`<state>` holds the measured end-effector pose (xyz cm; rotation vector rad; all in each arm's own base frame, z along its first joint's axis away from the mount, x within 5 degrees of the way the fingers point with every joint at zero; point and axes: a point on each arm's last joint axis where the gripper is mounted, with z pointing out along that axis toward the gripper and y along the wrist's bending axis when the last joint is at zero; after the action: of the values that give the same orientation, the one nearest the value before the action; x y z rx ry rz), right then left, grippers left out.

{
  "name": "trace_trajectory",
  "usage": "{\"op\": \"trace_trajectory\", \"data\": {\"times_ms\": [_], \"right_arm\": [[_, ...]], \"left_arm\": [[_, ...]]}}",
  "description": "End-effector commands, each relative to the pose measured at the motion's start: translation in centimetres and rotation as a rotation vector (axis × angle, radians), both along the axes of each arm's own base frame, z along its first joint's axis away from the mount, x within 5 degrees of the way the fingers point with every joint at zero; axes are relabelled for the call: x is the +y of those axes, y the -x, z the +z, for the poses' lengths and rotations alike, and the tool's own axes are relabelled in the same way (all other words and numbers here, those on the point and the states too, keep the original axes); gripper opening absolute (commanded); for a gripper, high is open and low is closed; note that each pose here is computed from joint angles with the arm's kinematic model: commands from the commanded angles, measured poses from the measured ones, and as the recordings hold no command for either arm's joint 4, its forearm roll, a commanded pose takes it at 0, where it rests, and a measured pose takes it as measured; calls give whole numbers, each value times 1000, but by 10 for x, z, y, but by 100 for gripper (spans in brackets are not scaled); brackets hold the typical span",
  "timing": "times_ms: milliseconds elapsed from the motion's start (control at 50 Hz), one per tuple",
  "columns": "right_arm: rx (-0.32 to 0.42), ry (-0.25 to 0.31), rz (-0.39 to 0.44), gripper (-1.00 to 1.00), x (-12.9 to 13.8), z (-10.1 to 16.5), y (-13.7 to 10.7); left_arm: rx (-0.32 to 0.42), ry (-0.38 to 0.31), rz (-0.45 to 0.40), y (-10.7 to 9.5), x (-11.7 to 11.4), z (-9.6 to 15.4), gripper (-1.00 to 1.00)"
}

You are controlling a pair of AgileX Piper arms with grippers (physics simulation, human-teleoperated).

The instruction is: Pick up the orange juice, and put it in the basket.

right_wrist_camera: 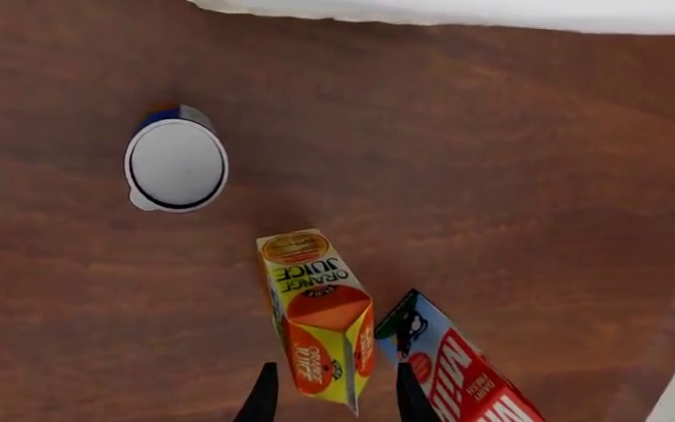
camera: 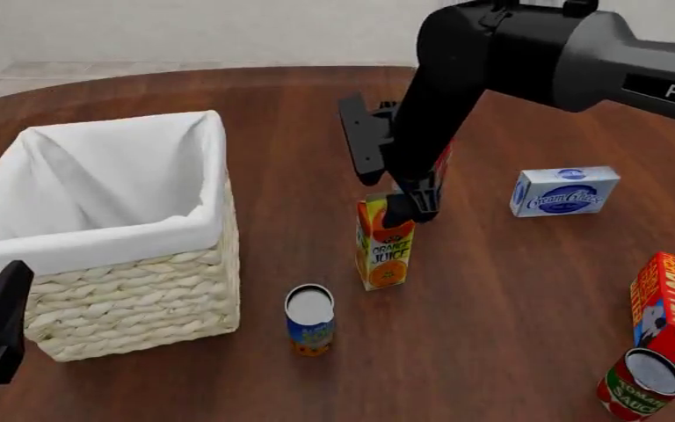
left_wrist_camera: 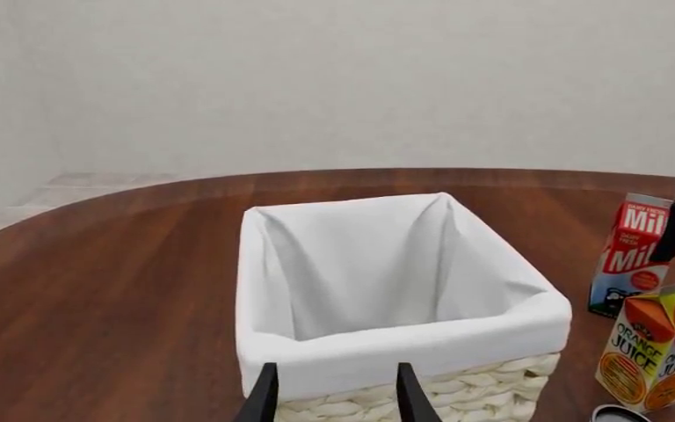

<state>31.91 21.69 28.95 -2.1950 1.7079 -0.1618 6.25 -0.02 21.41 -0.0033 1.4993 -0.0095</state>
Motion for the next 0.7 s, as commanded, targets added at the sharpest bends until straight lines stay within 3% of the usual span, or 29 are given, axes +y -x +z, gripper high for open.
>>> {"op": "trace_trajectory", "data": {"times_ms": [20, 120, 380, 700], "right_arm": [[7, 6, -9, 100, -2, -10, -4], [-26, -8, -6, 100, -2, -10, -14], [0, -12, -9, 100, 12, -17, -6], [31, 1, -32, 100, 10, -37, -7]], "left_arm": [[-2, -2, -1, 1, 0, 0, 100], [-8, -4, 1, 2, 0, 0, 100], [-3, 6, 3, 1, 0, 0, 100], [-4, 6, 2, 1, 0, 0, 100]]}}
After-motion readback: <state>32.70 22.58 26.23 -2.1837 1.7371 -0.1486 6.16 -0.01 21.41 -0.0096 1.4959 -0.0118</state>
